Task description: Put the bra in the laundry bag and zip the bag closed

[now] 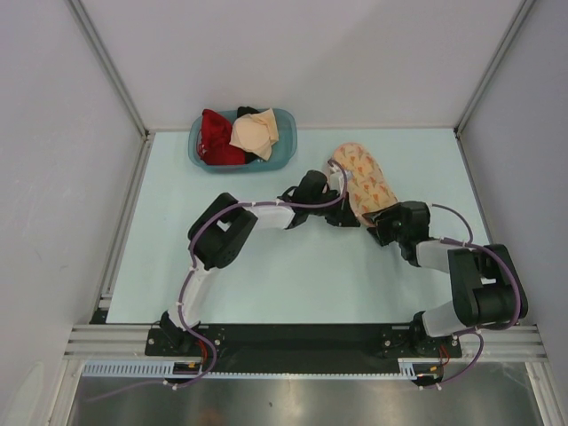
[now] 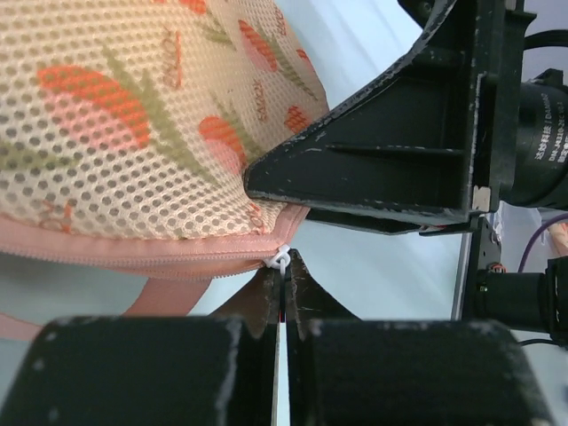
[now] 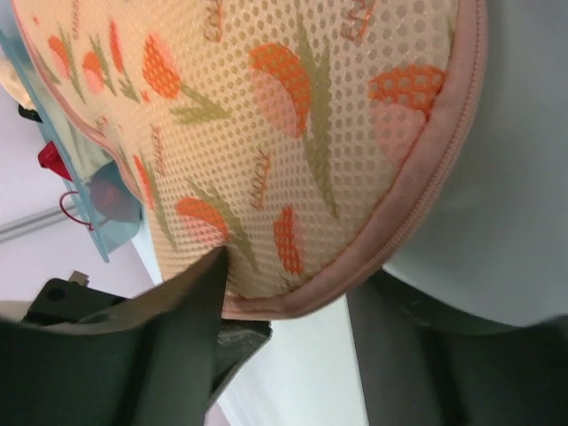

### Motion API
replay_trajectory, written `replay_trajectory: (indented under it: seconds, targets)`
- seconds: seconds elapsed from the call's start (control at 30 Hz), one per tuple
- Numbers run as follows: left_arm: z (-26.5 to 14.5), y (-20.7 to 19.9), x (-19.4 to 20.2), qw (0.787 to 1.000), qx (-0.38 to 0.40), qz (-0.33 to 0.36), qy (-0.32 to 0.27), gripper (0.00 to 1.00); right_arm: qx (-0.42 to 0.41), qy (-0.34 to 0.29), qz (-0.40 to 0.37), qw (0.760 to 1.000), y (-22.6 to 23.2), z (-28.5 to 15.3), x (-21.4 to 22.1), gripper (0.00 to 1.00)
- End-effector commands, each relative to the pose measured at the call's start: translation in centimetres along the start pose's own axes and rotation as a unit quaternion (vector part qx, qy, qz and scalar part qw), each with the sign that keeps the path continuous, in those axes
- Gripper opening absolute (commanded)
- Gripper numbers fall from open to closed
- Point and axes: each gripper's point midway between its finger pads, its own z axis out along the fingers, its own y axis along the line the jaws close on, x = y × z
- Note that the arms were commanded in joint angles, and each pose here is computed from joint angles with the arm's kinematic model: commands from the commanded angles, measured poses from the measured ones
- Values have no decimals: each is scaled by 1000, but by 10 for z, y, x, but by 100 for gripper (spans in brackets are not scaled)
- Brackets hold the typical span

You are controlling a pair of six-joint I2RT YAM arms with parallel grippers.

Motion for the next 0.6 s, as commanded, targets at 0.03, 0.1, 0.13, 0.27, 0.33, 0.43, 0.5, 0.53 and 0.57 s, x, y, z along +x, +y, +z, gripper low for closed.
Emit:
replay_trajectory:
  seconds: [0.03, 0.1, 0.13, 0.27, 0.33, 0.43, 0.5, 0.53, 0.57]
  targets:
    - [-9, -38, -21, 998, 41, 41, -16, 0, -17, -48, 19, 999, 20, 6, -22, 37]
    - [-14, -25, -22, 999, 10, 41, -14, 0, -6, -55, 18, 998, 14, 4, -30, 27]
    - [-17, -20, -24, 999, 1, 39, -14, 0, 0, -56, 7, 998, 10, 3, -32, 17]
    - [-44, 12, -33, 998, -54, 17, -29, 0, 2, -52, -25, 998, 1, -3, -52, 2]
    - [-62, 36, -40, 995, -94, 2, -43, 0, 5, -55, -39, 998, -1, -2, -71, 0]
    - [-77, 64, -40, 988, -148, -16, -44, 0, -9, -17, -76, 997, -4, 1, -82, 0]
    - [-81, 74, -40, 985, -165, -21, -43, 0, -16, -16, -92, 996, -6, 1, -97, 0]
    - [-82, 76, -39, 984, -170, -20, -42, 0, -23, -11, -99, 995, 0, 3, -104, 0]
    - [-82, 76, -38, 984, -171, -19, -40, 0, -19, -5, -115, 993, -4, 8, -108, 0]
